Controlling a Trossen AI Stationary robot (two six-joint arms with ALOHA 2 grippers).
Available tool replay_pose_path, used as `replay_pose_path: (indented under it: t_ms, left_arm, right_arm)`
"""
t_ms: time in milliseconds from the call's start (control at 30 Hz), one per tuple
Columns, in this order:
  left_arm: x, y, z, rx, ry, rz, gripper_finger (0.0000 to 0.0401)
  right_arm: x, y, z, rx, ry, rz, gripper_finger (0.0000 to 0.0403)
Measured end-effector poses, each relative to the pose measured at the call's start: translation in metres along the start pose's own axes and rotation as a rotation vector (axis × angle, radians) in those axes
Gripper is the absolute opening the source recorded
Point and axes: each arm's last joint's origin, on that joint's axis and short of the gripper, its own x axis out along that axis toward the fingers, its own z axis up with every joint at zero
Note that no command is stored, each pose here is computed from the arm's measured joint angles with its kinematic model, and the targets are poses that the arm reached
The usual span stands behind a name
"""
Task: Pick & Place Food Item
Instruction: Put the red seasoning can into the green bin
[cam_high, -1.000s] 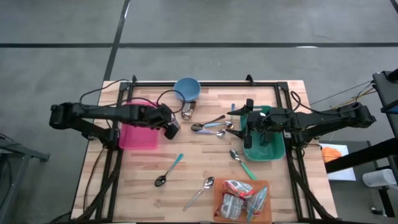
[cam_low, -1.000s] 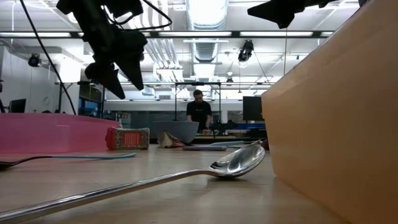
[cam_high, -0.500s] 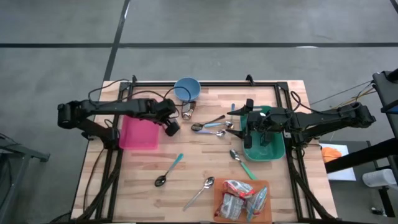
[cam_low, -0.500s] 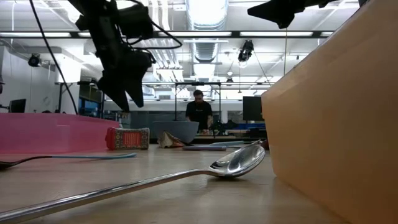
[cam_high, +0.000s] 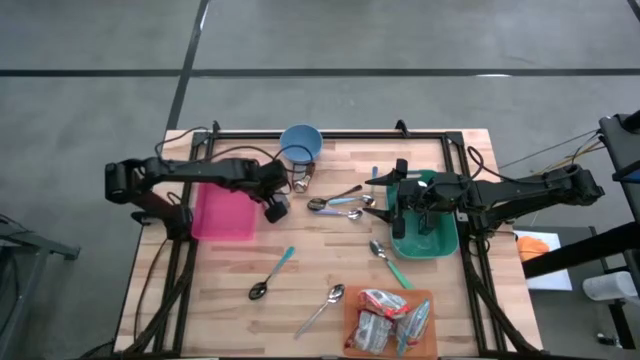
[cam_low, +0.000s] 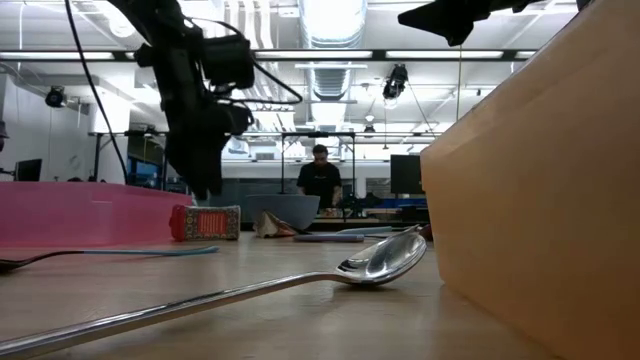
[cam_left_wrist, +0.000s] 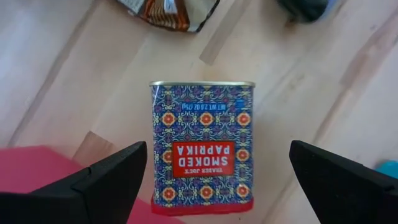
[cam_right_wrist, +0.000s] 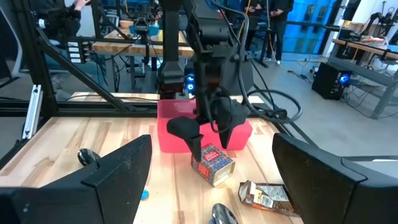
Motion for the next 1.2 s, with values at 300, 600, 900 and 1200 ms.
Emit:
replay_pose_path:
  t_ms: [300, 600, 900, 1200]
  left_arm:
    - [0.014, 0.004, 0.002, 0.012, 0.044, 0.005, 0.0395]
    - [0.026, 0.006, 0.002, 0.018, 0.085, 0.015, 0.0394]
    - [0.043, 0.005, 0.003, 0.021, 0.128, 0.018, 0.0394]
    - [0.043, 0.004, 0.002, 0.018, 0.135, 0.002, 0.0385]
  right_arm:
    - [0.000, 0.000, 0.000, 0.000, 0.000, 0.000, 0.0331]
    - [0.000, 0.000, 0.000, 0.000, 0.000, 0.000, 0.0331]
    - [0.000, 0.000, 0.000, 0.000, 0.000, 0.000, 0.0331]
    - [0.000, 0.000, 0.000, 0.000, 0.000, 0.000, 0.0331]
